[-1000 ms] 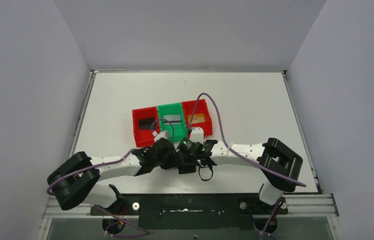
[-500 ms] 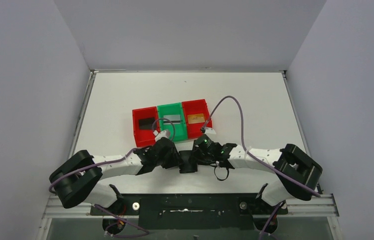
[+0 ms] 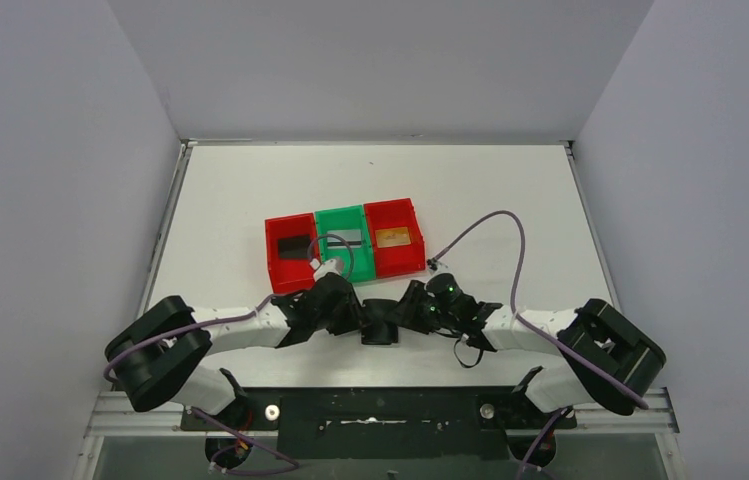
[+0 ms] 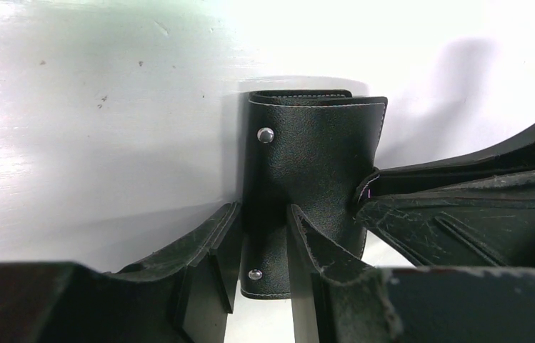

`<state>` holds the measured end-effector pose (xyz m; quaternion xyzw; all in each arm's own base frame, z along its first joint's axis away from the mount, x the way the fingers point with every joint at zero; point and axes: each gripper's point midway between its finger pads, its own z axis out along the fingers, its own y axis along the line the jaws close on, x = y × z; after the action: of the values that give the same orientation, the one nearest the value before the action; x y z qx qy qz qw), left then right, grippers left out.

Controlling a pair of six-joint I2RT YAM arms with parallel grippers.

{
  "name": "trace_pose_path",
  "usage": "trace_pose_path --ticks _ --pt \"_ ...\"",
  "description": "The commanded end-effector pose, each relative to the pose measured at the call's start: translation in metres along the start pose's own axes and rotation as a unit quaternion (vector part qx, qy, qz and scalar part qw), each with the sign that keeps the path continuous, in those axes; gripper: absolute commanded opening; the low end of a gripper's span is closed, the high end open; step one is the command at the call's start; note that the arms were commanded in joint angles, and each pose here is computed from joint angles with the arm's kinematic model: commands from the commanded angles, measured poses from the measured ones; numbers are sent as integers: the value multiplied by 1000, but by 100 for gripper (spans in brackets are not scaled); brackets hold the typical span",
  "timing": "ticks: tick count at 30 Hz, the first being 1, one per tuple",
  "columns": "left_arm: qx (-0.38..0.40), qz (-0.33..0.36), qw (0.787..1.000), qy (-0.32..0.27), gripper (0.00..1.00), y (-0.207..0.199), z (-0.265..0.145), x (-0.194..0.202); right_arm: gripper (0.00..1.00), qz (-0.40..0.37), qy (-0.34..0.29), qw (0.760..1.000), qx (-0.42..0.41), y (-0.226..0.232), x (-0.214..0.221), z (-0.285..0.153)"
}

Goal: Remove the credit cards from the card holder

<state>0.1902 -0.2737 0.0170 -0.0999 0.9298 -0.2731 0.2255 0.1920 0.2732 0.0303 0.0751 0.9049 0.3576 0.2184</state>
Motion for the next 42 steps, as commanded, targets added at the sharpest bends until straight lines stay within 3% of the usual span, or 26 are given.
trace_pose_path --ticks 1,10,14,16,18,27,42 --pt "-119 32 992 40 28 68 1 28 21 30 -32 991 -124 50 -23 -13" --pt "-121 34 991 46 28 68 4 29 24 56 -44 988 -137 41 -28 -18" --pt "-101 39 993 45 28 58 4 28 44 -21 -55 998 -1 22 -31 -12" --pt "-94 40 994 44 28 53 4 26 54 -51 -73 992 89 10 -37 -17" --pt "-88 42 994 43 28 49 4 25 57 -78 -82 983 148 3 -39 -23" --pt "-84 43 995 40 29 47 4 24 56 -147 -67 955 248 4 -33 -13" --pt "-78 40 995 40 29 45 6 25 48 -173 -10 950 260 -7 -15 11"
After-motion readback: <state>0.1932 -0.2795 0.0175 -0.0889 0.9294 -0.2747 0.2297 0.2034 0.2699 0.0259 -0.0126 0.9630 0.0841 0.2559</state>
